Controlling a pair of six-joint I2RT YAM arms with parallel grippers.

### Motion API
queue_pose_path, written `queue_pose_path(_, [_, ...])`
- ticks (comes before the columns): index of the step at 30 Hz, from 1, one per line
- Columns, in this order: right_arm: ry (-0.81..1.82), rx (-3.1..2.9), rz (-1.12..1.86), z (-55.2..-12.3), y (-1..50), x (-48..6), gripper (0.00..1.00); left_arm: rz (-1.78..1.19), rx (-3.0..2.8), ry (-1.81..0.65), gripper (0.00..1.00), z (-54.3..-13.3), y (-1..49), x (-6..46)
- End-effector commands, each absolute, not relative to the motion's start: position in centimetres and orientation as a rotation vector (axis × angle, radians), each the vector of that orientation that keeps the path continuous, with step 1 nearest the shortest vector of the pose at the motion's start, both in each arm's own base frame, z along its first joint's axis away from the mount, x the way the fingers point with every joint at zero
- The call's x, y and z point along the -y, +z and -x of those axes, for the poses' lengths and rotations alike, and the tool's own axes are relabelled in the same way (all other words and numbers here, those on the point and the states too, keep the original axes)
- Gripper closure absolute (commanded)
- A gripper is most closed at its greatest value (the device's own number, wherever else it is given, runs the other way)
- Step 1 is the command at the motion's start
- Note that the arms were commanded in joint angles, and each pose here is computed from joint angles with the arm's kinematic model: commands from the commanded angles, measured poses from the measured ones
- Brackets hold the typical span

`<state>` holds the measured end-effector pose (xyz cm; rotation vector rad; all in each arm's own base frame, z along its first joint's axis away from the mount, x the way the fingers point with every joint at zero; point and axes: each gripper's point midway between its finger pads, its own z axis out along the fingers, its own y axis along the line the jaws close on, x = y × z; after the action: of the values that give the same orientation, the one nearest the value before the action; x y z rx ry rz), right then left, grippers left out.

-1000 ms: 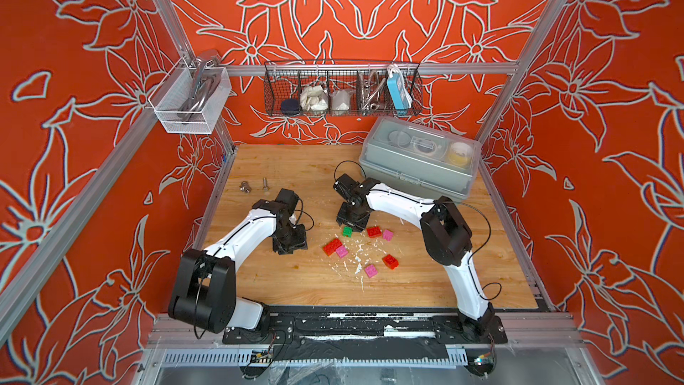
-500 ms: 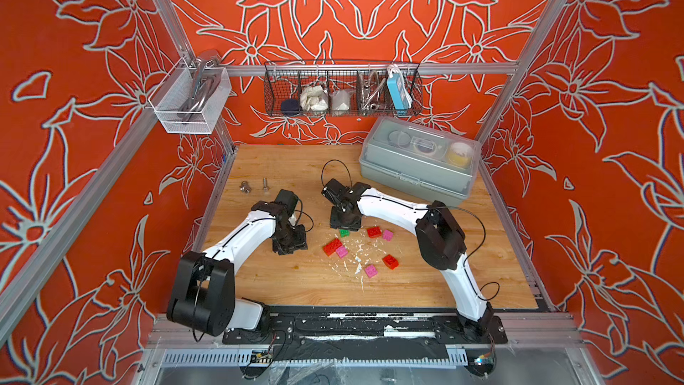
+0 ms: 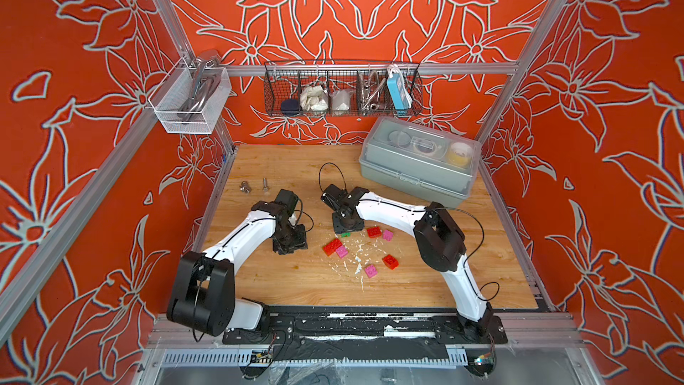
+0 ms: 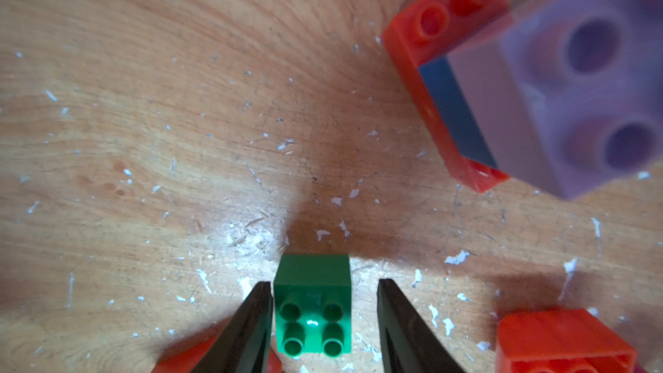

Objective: Assemble the number 1 with lego
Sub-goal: Pick up the lego brick from the center of the board.

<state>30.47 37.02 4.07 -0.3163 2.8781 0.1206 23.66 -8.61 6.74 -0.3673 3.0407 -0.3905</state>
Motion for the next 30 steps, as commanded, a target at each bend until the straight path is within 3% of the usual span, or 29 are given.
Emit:
queue_pose_path(1, [0.126, -2.855, 0.372, -30.4, 4.3, -37.4, 0.5, 0.353, -3.038, -0.404, 0.5, -23.3, 6.8, 8.6])
queue_pose_path(7, [0.142, -2.889, 0.339, -29.7, 3.9, -37.6, 0.55, 0.353, -3.038, -0.405, 0.5, -23.3, 6.7, 8.6])
queue_pose_path(16, [0.102, -2.927, 0.311, -29.2, 3.2, -37.0, 0.49, 0.35, -3.043, -0.4, 0.5, -23.3, 6.7, 8.6])
queue_pose_path(25, [0.084, -2.943, 0.354, -28.7, 2.9, -36.5, 0.57, 0.348, -3.044, -0.402, 0.51, -23.3, 6.6, 8.6])
queue_pose_path(30, [0.074, -2.975, 0.359, -28.2, 2.2, -36.5, 0.5, 0.346, -3.045, -0.4, 0.51, -23.3, 6.6, 8.6])
